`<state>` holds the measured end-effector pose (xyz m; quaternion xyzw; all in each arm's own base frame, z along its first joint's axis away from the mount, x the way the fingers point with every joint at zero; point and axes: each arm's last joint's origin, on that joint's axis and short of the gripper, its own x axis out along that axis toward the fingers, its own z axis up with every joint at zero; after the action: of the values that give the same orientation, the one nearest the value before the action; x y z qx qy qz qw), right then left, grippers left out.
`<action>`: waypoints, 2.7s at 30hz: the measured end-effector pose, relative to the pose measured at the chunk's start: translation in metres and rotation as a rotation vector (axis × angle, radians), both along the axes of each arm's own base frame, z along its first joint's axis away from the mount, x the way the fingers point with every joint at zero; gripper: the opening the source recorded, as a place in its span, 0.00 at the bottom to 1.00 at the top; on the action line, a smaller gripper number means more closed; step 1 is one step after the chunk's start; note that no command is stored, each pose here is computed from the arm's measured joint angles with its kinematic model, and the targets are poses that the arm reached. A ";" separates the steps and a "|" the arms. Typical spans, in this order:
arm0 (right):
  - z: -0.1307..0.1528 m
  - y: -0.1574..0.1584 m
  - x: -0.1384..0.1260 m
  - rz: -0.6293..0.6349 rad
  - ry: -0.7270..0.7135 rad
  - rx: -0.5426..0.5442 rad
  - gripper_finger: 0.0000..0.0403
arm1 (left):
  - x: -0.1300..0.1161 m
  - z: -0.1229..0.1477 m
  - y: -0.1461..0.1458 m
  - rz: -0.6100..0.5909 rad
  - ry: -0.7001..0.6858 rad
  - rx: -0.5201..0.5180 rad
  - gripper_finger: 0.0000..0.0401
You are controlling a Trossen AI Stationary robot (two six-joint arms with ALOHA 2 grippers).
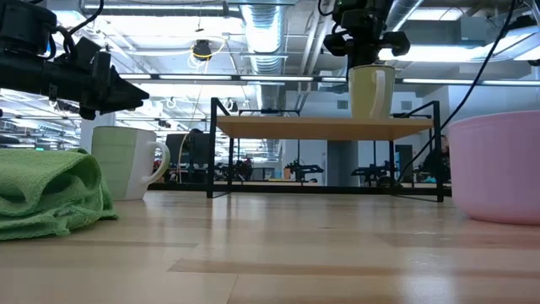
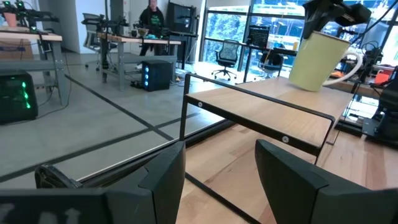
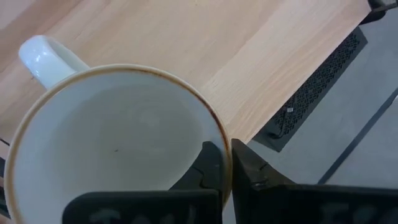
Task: Stack small to large cups/mugs on shelf
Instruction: Put the yellow mug on the shelf
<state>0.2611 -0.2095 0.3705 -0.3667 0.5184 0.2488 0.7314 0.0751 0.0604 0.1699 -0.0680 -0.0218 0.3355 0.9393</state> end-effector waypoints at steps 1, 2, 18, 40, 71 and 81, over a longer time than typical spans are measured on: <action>-0.001 -0.001 0.001 -0.001 0.000 0.001 0.05 | 0.000 0.000 0.000 0.000 0.000 0.000 0.46; -0.002 -0.002 0.000 -0.008 -0.003 0.017 0.05 | 0.000 0.000 0.000 0.000 0.000 0.000 0.46; -0.009 -0.006 0.007 -0.007 -0.023 0.030 0.13 | 0.000 0.000 0.000 0.000 0.000 0.000 0.46; -0.013 -0.008 0.011 -0.051 0.034 -0.037 0.24 | 0.000 0.000 0.000 0.000 -0.001 -0.001 0.46; -0.011 -0.005 0.012 -0.096 0.037 -0.033 0.25 | 0.000 0.000 0.000 0.000 0.000 -0.001 0.46; -0.010 -0.004 0.011 -0.102 0.042 -0.024 0.36 | 0.000 0.000 0.000 0.000 -0.001 -0.001 0.46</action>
<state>0.2723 -0.2131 0.3603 -0.3432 0.5547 0.2126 0.7275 0.0751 0.0605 0.1699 -0.0683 -0.0220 0.3356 0.9393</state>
